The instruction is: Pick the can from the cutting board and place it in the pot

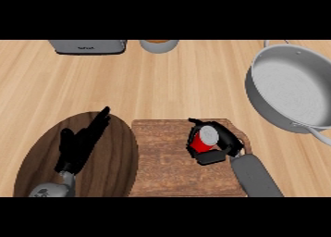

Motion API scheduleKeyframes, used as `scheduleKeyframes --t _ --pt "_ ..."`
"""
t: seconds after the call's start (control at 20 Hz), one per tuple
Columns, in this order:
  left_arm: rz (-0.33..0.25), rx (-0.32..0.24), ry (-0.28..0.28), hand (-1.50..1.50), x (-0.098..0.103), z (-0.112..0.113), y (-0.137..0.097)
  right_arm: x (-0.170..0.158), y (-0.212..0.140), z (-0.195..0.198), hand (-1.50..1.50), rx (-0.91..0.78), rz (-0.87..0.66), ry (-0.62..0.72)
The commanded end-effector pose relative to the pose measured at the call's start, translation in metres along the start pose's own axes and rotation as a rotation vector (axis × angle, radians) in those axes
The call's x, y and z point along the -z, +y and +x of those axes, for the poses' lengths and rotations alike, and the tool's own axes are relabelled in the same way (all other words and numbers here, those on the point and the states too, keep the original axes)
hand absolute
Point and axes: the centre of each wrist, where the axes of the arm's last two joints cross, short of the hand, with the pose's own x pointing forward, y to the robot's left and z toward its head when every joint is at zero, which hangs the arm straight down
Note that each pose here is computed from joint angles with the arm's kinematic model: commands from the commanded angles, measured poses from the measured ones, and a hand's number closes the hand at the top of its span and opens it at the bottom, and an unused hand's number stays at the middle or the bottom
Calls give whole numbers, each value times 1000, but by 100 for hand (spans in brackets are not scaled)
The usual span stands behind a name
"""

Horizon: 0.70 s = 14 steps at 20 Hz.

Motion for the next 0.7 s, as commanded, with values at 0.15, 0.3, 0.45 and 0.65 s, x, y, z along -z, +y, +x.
scheduleKeyframes --t 0.15,0.3,0.45,0.65 --pt "130 -30 49 0 -16 -16 25 -165 -74 -51 150 36 -880 167" --pt "154 -30 36 0 -22 -13 34 -204 -92 -46 150 -16 -1199 124" --pt "115 -27 51 0 -24 -17 23 -264 -82 -51 150 -149 -1372 168" --pt "49 -19 31 0 -2 -13 -5 -279 -65 -44 150 -197 -1499 156"
